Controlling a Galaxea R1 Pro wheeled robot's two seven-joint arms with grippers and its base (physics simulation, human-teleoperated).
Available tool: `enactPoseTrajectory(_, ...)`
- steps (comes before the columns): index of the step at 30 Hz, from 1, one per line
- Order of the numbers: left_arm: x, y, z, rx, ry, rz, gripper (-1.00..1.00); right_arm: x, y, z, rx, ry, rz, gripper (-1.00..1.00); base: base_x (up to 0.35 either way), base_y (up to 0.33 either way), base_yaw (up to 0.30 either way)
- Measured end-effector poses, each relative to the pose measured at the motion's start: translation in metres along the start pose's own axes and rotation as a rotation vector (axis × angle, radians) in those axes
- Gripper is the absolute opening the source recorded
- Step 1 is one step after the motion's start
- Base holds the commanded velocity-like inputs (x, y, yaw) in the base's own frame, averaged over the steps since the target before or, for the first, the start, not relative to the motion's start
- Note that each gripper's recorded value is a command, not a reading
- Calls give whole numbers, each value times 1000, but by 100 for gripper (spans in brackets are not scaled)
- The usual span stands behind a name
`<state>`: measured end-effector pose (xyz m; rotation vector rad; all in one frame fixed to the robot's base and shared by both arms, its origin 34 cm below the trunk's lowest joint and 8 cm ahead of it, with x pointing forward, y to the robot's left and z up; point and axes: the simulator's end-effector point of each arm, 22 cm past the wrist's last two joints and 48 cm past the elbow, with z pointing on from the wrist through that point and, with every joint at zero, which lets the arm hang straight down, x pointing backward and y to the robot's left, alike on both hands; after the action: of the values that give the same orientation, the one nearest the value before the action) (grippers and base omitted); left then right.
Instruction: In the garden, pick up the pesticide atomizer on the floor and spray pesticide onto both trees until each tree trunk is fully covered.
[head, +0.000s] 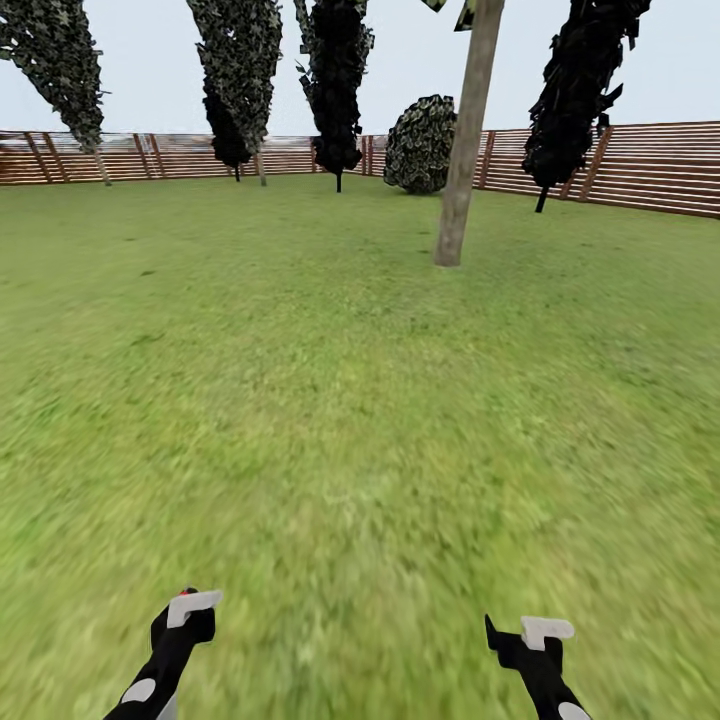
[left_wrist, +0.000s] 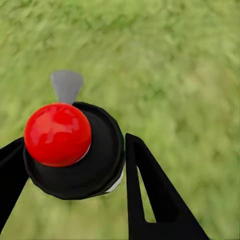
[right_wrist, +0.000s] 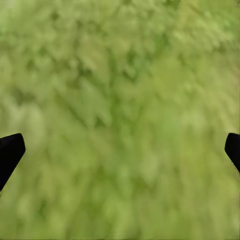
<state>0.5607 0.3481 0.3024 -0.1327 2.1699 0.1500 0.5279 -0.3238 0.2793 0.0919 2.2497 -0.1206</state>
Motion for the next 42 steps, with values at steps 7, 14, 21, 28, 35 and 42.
enactPoseTrajectory(7, -1, 0, 0, 0, -1, 0, -100, 0, 0, 0, 0, 0, 0, 100, 338, 0, 0)
enactPoseTrajectory(14, 0, 0, 0, 0, 0, 0, -100, 0, 0, 0, 0, 0, 0, 100, 338, 0, 0)
enactPoseTrajectory(21, -1, 0, 0, 0, -1, 0, -100, 0, 0, 0, -1, 0, 0, 100, 338, 0, -183)
enactPoseTrajectory(28, 0, 0, 0, 0, -1, 0, -100, 0, 0, 0, -2, 0, 0, 100, 338, 0, -266)
enactPoseTrajectory(35, -1, 0, 0, 0, -3, 0, -100, -1, 0, 0, -2, -3, 0, 100, 338, 0, -269)
enactPoseTrajectory(42, -4, 0, 0, 0, -7, -1, -100, -3, 0, 0, -2, -6, 1, 100, 338, 0, -263)
